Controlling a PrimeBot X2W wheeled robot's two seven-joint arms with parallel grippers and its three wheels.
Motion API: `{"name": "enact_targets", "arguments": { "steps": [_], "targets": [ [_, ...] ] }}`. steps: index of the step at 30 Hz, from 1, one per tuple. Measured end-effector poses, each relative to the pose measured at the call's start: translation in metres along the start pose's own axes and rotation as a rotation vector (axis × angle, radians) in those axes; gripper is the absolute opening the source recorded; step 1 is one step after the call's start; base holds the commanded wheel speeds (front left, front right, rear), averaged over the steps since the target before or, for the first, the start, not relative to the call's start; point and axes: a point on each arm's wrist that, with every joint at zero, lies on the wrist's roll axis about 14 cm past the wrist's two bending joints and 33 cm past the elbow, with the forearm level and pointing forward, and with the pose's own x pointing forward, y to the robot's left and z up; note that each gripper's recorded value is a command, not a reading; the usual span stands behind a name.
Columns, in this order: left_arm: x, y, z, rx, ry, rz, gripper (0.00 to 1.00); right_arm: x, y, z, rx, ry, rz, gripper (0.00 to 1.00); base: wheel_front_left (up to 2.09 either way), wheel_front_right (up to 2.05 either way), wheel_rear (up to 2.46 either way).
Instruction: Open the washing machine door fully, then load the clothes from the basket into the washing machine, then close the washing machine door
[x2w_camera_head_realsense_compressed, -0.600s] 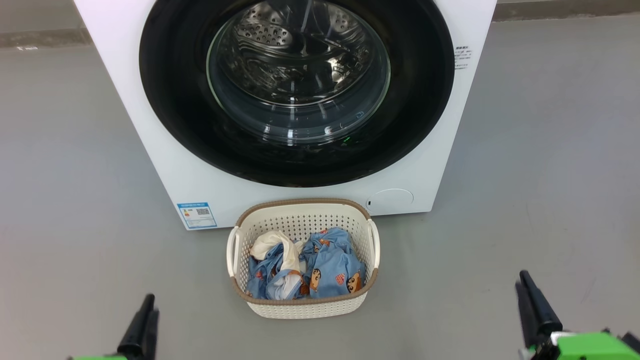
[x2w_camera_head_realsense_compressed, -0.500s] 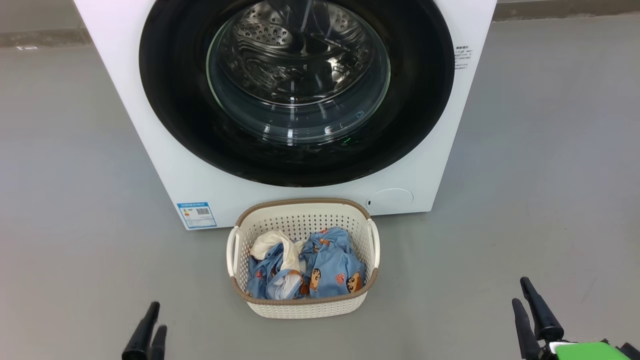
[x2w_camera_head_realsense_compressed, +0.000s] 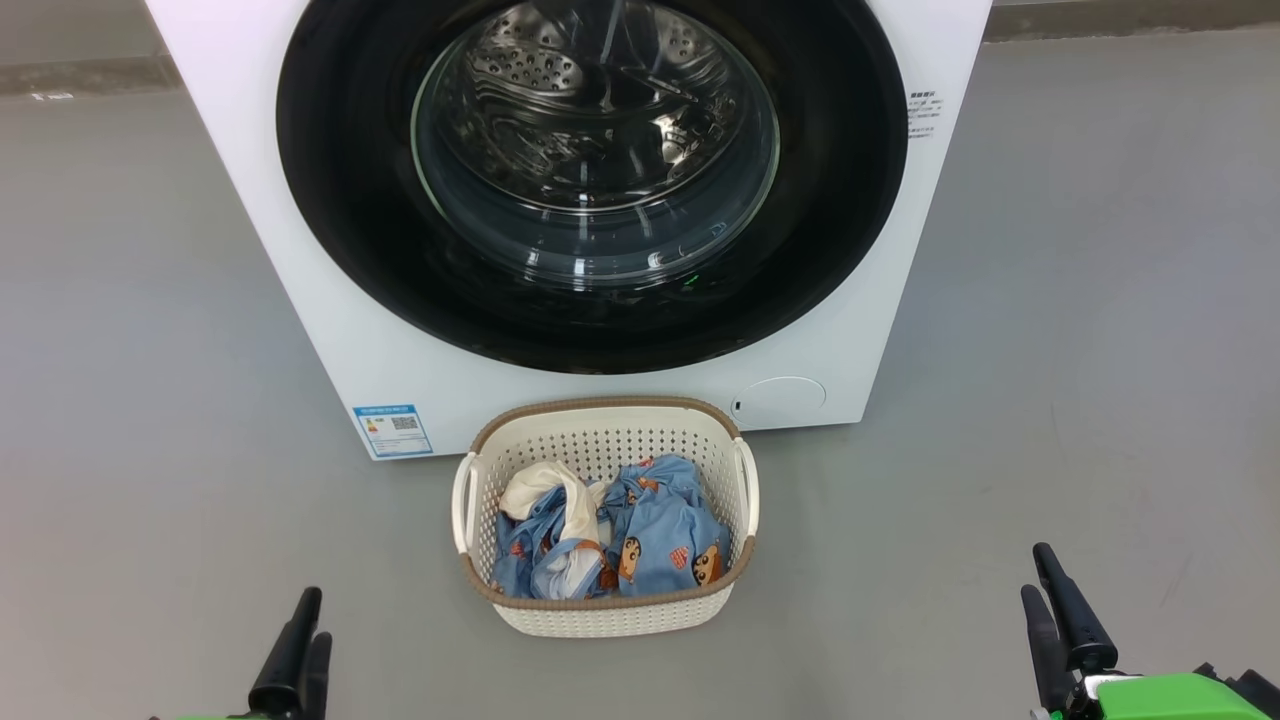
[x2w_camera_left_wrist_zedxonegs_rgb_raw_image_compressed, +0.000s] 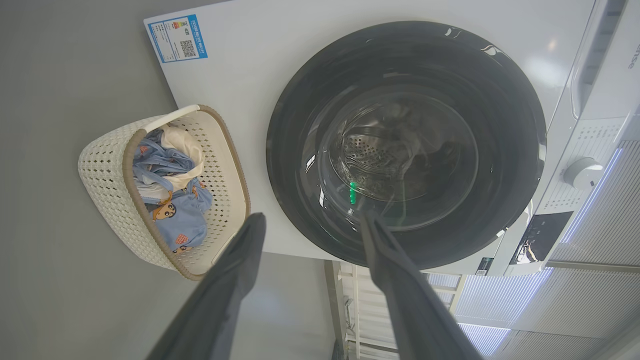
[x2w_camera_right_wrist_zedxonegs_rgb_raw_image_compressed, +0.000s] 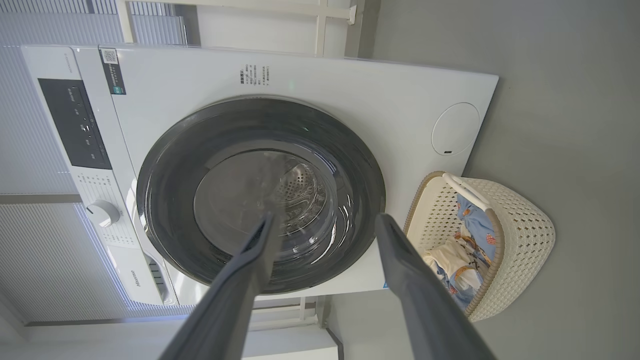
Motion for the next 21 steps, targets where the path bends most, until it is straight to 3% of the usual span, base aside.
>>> {"name": "enact_targets", "arguments": {
  "steps": [21],
  "targets": [
    [0.006,-0.018,-0.003,0.229,0.004,-0.049,1.00,0.010,0.021,-0.002,-0.191,-0.014,0.056,1.00,0.00,0.00,0.00]
  ]
}}
